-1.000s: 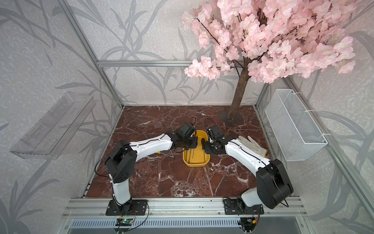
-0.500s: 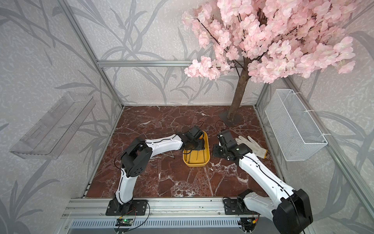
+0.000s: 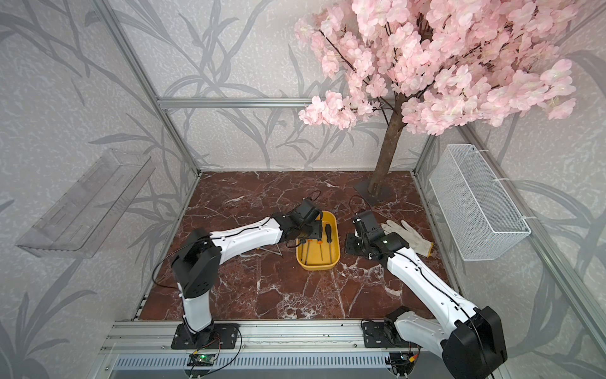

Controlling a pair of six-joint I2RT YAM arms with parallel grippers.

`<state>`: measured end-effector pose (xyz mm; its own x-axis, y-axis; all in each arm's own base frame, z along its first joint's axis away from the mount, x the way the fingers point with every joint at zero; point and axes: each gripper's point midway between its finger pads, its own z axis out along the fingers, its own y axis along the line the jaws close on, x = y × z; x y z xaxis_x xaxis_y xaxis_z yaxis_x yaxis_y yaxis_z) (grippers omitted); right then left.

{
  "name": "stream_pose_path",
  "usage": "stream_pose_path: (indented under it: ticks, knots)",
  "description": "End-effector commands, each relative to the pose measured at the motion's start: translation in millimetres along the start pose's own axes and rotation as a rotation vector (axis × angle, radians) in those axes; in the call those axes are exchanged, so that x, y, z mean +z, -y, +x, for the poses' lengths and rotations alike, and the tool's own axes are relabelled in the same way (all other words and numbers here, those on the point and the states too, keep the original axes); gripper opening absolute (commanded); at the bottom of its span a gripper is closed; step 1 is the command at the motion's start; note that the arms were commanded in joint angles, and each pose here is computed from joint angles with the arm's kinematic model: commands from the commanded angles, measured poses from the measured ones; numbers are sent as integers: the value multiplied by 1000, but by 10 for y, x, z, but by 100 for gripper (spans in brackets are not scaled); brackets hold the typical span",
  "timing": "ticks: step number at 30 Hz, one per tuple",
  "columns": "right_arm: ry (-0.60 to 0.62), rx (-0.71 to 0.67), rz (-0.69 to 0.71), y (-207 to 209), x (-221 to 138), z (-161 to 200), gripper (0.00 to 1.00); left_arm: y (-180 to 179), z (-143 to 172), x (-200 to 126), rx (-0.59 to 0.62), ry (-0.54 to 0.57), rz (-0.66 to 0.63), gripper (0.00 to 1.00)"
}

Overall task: Put the screwdriver on the desktop into the storage box
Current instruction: Place the screwdriver in the storage box, then pick up the screwdriver from the center of the board.

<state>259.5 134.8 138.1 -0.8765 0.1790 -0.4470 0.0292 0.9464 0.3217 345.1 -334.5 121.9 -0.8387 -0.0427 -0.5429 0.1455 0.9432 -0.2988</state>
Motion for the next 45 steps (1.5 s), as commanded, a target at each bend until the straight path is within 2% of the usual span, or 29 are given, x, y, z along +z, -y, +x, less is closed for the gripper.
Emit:
stream_pose_path:
  ticks: [1, 3, 6, 13, 18, 22, 28, 37, 45]
  knots:
    - [-13, -52, -42, -162, -40, -37, 41, -310, -106, -358, -27, 90, -68, 63]
    - [-16, -89, -61, -276, -64, -70, 44, -519, -81, -535, -72, 131, -107, 74]
    - [-25, -141, -102, -507, -76, -130, 45, -859, 23, -735, -148, 179, -159, 78]
    - [-66, -284, -219, -1258, 57, -194, 45, -1535, 380, -921, -327, 199, -219, 77]
    - [-108, -366, -266, -1740, 248, -178, 45, -1878, 588, -959, -427, 185, -237, 77]
    - [-141, -410, -313, -2094, 368, -166, 45, -2017, 640, -1035, -460, 194, -252, 83]
    - [-210, -444, -281, -2344, 784, -125, 47, -2161, 639, -1166, -504, 222, -252, 88]
    - [-313, -469, -203, -2487, 1386, -6, 47, -2256, 651, -1309, -545, 252, -242, 88]
    - [-362, -490, -153, -2512, 1710, 87, 46, -2277, 714, -1309, -569, 249, -226, 88]
